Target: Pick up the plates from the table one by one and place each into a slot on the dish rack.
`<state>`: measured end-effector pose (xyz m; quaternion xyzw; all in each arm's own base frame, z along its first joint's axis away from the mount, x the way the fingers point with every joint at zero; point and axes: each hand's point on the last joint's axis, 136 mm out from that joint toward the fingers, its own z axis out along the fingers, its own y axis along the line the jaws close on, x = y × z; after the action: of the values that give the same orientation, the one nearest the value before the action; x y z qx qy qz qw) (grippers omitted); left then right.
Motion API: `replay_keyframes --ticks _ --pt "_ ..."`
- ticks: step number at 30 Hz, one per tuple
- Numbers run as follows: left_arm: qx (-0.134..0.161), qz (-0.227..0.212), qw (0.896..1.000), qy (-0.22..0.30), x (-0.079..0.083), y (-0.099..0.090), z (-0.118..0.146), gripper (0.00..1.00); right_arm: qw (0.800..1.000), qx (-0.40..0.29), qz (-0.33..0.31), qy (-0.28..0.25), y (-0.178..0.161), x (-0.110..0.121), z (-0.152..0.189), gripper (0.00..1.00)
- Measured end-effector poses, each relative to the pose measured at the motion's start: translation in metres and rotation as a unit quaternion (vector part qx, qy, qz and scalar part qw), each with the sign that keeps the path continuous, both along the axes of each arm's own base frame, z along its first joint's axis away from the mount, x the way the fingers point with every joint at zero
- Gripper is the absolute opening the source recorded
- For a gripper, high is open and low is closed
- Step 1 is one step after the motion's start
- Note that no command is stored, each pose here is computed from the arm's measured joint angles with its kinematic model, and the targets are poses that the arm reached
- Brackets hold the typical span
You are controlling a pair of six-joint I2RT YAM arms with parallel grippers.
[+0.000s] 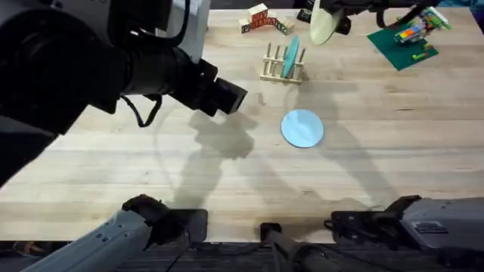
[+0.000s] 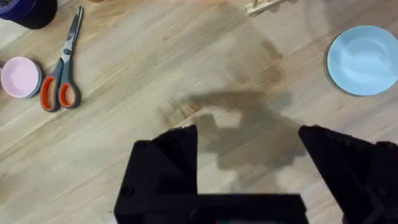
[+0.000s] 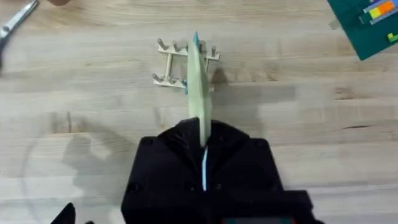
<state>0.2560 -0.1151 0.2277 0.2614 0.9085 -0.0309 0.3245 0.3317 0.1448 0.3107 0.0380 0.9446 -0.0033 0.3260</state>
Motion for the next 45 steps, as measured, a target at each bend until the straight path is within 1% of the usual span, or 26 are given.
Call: replay_keyframes --ticks 5,11,26,34,39,45 --pt "-0.001 0.002 1.0 0.0 0.0 0.0 0.0 0.994 1.0 0.014 -0.02 -0.005 0.0 0.002 0.001 0.031" --pt "-0.001 0.003 1.0 0.0 0.0 0.0 0.0 0.994 0.997 0.049 -0.036 -0.039 0.013 0.018 0.008 0.031" --pt "-0.001 0.003 1.0 0.0 0.0 0.0 0.0 0.994 0.999 0.03 -0.034 0.012 0.042 0.05 -0.043 0.031" --pt "-0.001 0.003 1.0 0.0 0.0 0.0 0.0 0.993 0.999 0.022 -0.035 0.027 0.053 0.064 -0.066 0.031" --pt "-0.001 0.003 1.0 0.0 0.0 0.0 0.0 0.995 0.998 0.009 -0.036 0.046 0.056 0.07 -0.087 0.031" --pt "-0.001 0.003 1.0 0.0 0.0 0.0 0.0 0.995 0.998 0.01 -0.039 0.048 0.062 0.084 -0.104 0.031"
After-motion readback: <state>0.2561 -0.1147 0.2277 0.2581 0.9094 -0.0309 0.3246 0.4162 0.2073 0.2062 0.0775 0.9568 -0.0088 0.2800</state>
